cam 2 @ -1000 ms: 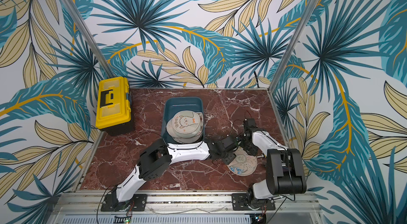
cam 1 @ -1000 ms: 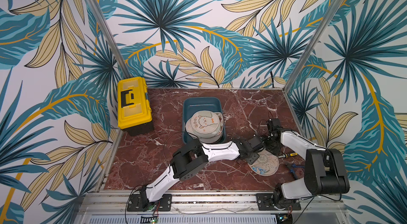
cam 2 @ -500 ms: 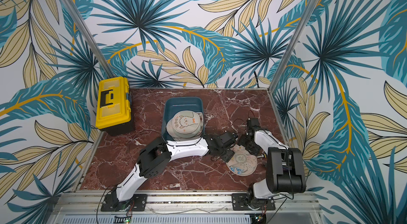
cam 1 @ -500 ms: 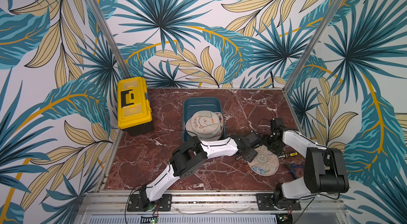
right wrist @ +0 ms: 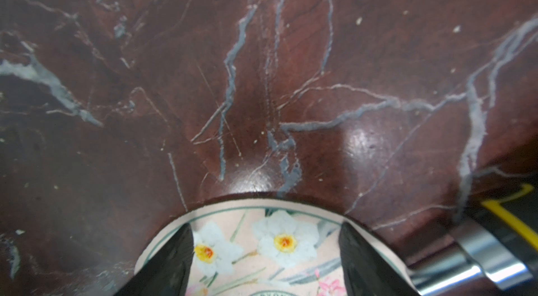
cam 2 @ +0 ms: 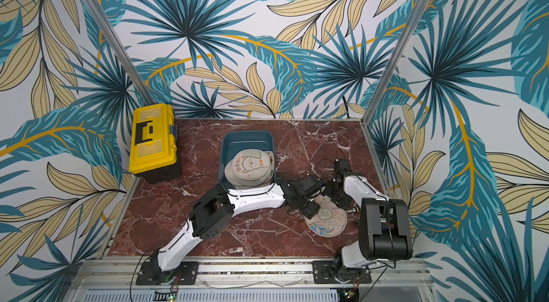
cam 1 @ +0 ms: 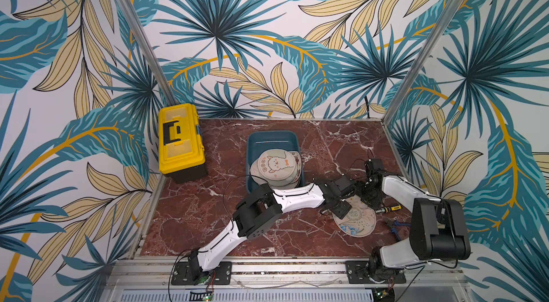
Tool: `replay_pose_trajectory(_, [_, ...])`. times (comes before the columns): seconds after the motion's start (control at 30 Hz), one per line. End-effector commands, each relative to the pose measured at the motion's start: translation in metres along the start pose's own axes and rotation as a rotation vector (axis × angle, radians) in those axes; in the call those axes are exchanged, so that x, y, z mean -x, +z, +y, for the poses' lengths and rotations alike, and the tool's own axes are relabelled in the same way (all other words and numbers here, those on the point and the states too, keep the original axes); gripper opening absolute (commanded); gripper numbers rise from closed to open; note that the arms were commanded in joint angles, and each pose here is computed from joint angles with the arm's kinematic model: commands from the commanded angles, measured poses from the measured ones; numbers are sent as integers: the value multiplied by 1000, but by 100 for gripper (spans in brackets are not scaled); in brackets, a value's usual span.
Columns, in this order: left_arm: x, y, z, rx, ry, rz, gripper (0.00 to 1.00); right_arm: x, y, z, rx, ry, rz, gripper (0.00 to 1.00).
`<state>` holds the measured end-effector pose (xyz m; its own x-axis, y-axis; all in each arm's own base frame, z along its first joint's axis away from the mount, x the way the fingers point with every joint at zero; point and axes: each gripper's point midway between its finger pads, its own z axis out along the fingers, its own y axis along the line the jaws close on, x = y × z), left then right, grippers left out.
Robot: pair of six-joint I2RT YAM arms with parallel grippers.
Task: Put the coasters into the storage box
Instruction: Pick up the coaster from the center of the board.
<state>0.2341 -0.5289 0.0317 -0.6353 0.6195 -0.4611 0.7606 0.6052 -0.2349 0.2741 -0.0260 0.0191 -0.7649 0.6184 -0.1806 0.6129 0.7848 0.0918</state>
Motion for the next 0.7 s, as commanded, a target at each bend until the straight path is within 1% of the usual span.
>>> replay_pose_trajectory(0.0, [-59,31,-21,-87,55,203,69,-14,23,14,82,7,60,78])
replay_pose_trajectory(0.17, [-60,31,-28,-124,68,210,68,-14,24,14,85,5,59,78])
replay_pose_trajectory(0.3, [-61,32,-30,-140,72,217,64,-14,23,14,89,3,58,78])
replay_pose_trajectory(0.43, [-62,34,-38,-170,91,229,58,-14,24,14,89,0,59,78])
replay_pose_trajectory(0.67, [-63,36,-45,-184,114,236,52,-13,24,15,91,-3,56,77])
